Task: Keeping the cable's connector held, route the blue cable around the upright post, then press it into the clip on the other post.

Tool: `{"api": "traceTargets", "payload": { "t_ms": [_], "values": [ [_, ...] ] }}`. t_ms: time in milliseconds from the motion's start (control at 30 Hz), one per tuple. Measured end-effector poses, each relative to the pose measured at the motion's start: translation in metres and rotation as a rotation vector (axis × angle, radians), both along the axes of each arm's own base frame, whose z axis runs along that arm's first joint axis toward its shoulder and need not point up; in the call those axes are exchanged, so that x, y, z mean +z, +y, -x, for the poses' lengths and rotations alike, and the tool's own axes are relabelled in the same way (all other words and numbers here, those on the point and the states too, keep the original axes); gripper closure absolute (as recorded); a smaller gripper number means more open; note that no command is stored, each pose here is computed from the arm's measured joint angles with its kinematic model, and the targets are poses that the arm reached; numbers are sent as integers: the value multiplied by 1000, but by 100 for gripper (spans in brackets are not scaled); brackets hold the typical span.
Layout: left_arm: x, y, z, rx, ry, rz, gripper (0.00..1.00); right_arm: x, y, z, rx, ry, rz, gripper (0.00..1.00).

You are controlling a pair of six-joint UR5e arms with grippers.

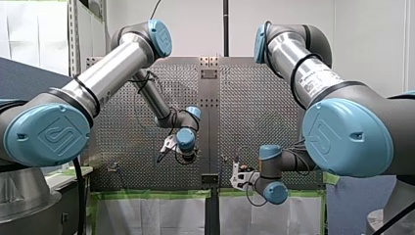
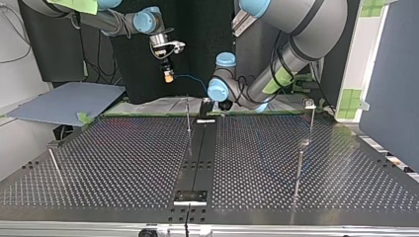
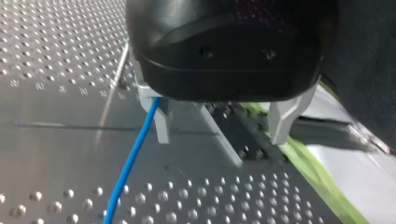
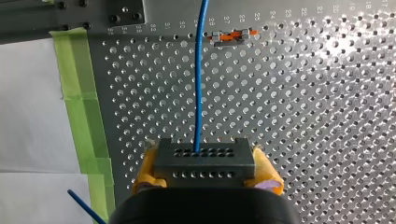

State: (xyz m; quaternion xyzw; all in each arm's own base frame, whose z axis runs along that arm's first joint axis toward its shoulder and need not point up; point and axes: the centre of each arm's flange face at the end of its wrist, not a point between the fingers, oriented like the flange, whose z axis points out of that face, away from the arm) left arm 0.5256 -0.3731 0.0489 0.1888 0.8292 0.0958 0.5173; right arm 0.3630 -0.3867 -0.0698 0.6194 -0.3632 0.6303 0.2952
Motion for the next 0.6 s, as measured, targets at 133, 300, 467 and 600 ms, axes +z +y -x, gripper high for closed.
{"api": "traceTargets", "payload": {
  "t_ms": [133,300,467,600],
  "values": [
    [-4,-4,3,-19,23,46,1,0,-1,1,-2,-2,0,100],
    [-18,-14,10,-40,74,90,1,0,-1,1,-2,0,-1,100],
    [-31,-22,18,-40,126,119,1,0,-1,1,-1,5,-3,100],
    [-33,-29,23,-53,145,160,1,-1,-1,3,-4,8,-9,100]
  ]
}}
